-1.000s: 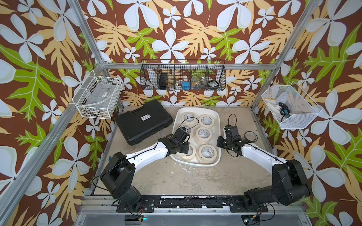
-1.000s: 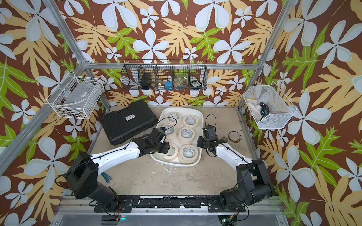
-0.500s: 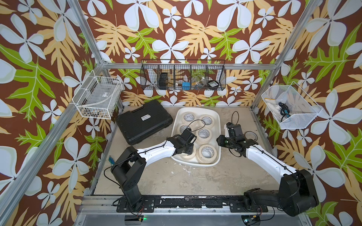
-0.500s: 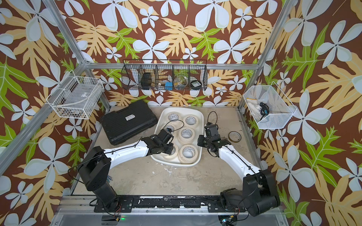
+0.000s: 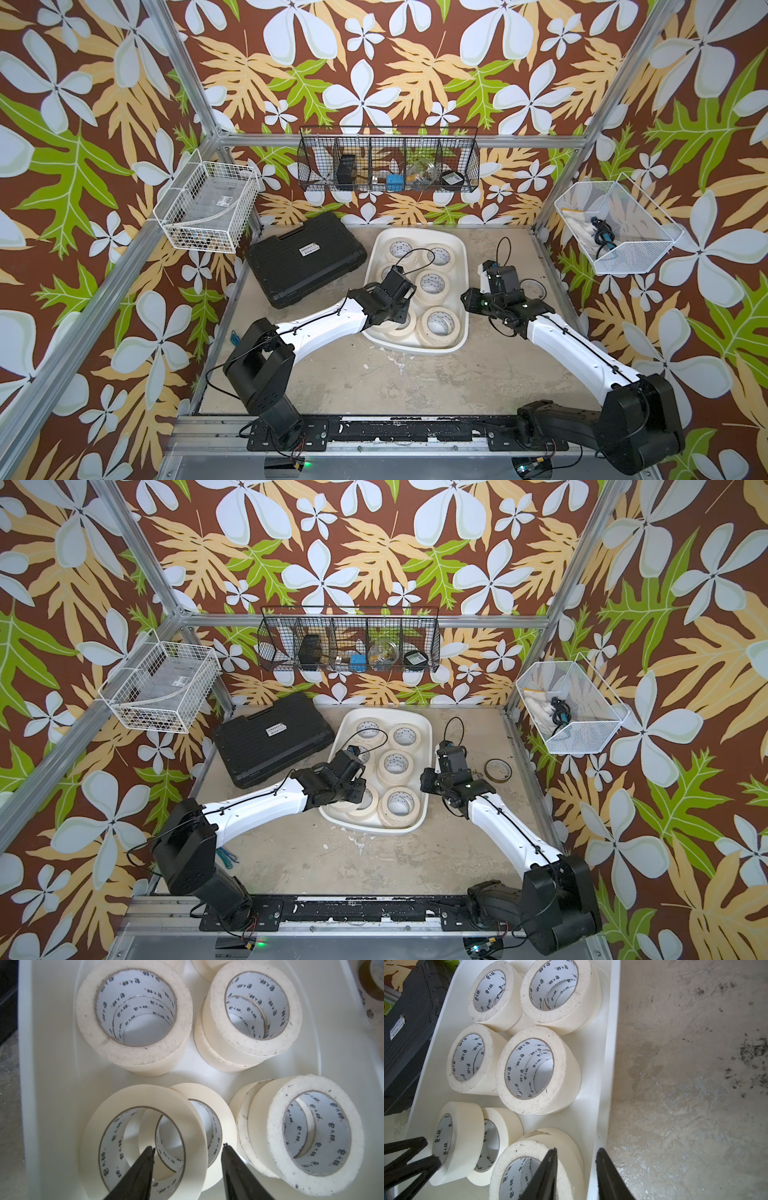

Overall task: Take out the art tape in the storage box
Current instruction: Pick up the art tape from the storage box.

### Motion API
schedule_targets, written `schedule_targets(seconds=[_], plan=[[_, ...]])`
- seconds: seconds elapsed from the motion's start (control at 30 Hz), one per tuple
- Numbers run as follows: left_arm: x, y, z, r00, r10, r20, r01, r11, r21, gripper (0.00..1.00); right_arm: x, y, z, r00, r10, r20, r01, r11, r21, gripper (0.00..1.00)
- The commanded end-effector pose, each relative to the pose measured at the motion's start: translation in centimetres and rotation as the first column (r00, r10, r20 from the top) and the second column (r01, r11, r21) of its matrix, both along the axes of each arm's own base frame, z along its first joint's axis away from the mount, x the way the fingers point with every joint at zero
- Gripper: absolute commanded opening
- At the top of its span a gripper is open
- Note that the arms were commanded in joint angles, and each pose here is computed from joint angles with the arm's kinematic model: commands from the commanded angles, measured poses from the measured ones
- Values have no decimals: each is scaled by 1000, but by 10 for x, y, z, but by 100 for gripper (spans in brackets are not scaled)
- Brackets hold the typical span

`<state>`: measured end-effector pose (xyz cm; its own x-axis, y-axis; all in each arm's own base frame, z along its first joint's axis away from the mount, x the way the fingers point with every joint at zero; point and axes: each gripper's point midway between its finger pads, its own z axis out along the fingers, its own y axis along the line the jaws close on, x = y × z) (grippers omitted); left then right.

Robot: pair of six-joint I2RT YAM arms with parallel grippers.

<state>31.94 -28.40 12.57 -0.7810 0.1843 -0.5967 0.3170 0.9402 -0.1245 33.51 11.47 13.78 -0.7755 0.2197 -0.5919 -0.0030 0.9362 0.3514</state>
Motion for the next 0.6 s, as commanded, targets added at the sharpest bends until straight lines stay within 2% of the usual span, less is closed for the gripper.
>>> schedule_targets(seconds=[0.0,0.4,0.57], plan=[[-2,0,-3,1000,3,-24,-2,1000,11,57,-3,3,1,1000,16,2,-16,1000,7,36],[-6,-5,-31,997,11,-82,-7,999,47,56,-13,18,2,999,53,-1,-53,997,50,36],[-3,-5,-41,996,17,-87,-11,997,73,49,-13,22,3,998,60,0,-60,997,53,37]])
